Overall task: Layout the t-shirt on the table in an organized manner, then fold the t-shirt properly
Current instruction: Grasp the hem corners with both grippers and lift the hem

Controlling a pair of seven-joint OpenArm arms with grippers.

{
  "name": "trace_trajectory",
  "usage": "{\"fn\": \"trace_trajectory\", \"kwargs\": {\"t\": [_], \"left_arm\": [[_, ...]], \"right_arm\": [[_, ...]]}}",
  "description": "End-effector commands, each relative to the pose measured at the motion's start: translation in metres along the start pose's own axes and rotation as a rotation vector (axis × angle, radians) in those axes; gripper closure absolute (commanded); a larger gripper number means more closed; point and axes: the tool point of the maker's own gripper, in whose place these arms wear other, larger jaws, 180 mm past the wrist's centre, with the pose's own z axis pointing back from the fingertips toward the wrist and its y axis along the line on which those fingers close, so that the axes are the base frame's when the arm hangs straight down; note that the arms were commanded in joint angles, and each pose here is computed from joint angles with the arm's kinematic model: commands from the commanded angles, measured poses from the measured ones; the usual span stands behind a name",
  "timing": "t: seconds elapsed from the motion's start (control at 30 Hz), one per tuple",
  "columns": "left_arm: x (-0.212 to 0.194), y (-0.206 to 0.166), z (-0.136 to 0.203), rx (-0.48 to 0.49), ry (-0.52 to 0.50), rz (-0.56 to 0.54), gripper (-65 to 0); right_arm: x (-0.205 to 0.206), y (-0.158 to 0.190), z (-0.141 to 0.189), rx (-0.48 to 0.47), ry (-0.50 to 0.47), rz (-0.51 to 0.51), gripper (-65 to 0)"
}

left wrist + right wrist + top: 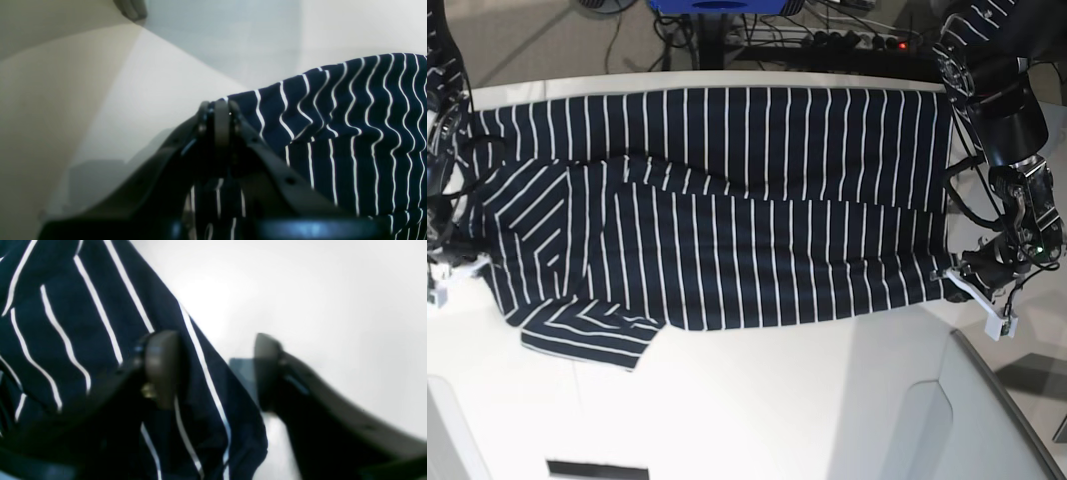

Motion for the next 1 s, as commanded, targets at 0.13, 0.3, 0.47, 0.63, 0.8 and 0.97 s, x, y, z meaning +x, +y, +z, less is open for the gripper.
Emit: {"fn": "trace_trajectory", "kwargs": {"t": [0.13,0.3,0.47,0.63,0.8,0.97], "left_arm": [[0.024,0.005,0.005,0.007,-0.064,-0.009,0.0],[0.026,0.005,0.006,0.008,-0.066,-0.01,0.0],[0.024,0.006,0.005,0.008,-0.063,-0.01,0.0],[0.024,0.006,0.005,0.011,-0.06,-0.013,0.0],[0.023,0.006,0.005,0.012,-0.059,-0.015,0.0],[0.023,0.006,0.005,0.012,-0.057,-0.015,0.0]], "right_arm": [[0.012,0.0,0.002,0.01,0.0,0.009,-1.1],[0.036,0.009,0.015,0.059,-0.019,0.05,0.0],[0.048,0.007,0.043,0.058,-0.028,0.09,0.0],[0.039,0.017,0.068,0.069,0.005,0.134,0.0],[0.022,0.031,0.093,0.085,0.03,0.18,0.0],[-0.008,0.042,0.107,0.097,0.093,0.2,0.0]]}}
